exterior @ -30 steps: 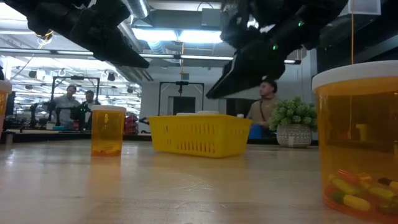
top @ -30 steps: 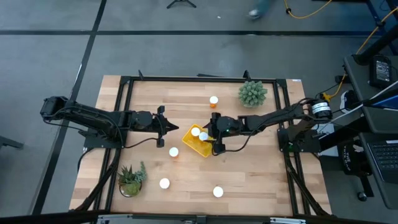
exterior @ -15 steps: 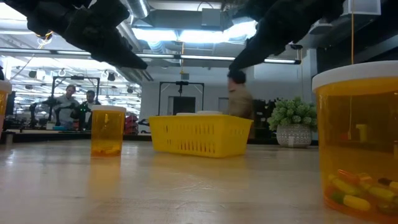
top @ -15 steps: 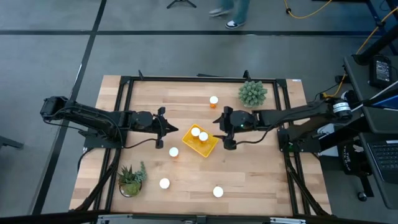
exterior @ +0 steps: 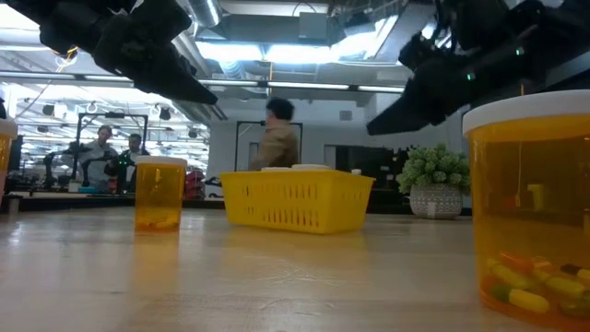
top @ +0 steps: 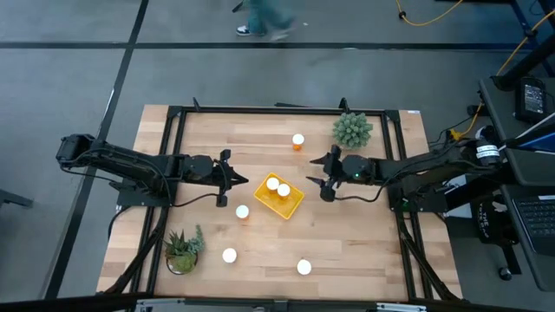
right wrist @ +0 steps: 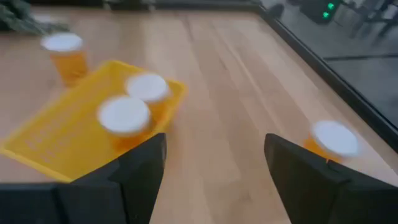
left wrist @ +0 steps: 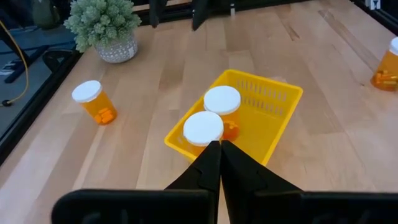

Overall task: Pick and place pill bottles into a basket
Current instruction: Put the orange pill bottle into the yellow bin

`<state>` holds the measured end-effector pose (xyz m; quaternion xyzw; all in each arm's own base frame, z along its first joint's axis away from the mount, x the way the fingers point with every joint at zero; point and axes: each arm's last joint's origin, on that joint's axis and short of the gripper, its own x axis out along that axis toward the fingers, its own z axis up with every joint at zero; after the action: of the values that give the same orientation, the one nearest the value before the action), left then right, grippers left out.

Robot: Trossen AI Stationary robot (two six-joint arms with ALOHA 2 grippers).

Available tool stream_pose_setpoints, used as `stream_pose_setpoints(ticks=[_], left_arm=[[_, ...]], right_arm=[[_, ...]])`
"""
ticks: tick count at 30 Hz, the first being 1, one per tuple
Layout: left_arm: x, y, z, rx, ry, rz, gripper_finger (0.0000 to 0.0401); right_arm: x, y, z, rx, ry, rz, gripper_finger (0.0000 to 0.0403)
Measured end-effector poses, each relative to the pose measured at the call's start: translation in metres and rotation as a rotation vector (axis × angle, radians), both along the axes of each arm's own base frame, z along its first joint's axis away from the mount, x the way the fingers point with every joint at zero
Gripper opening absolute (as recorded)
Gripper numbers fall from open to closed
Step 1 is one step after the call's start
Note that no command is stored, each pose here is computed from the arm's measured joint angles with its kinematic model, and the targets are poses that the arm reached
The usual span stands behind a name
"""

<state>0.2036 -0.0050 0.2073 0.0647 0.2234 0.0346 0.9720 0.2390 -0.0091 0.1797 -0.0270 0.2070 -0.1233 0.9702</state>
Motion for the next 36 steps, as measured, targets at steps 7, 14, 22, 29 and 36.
stream_pose_setpoints(ticks=[7,14,22,29,36], left_arm=[[0.000,0.000,0.000,0.000,0.000,0.000,0.0008],[0.000,0.000,0.000,0.001,-0.001,0.003,0.0008],[0.000,0.001,0.000,0.038,0.002,0.024,0.0014],[-0.001,0.003,0.000,0.055,0.002,0.094,0.0030],[-0.001,0.003,0.000,0.054,0.002,0.095,0.0048]], right_arm=[[-0.005,-0.014,-0.008,-0.002,0.026,-0.057,0.0273],[-0.006,-0.035,-0.011,0.024,0.033,-0.113,0.0273],[0.006,-0.063,-0.033,0.016,0.016,-0.109,0.0273],[0.006,-0.085,-0.049,0.092,0.038,-0.174,0.0273],[0.033,-0.098,-0.051,0.046,0.068,-0.171,0.0273]])
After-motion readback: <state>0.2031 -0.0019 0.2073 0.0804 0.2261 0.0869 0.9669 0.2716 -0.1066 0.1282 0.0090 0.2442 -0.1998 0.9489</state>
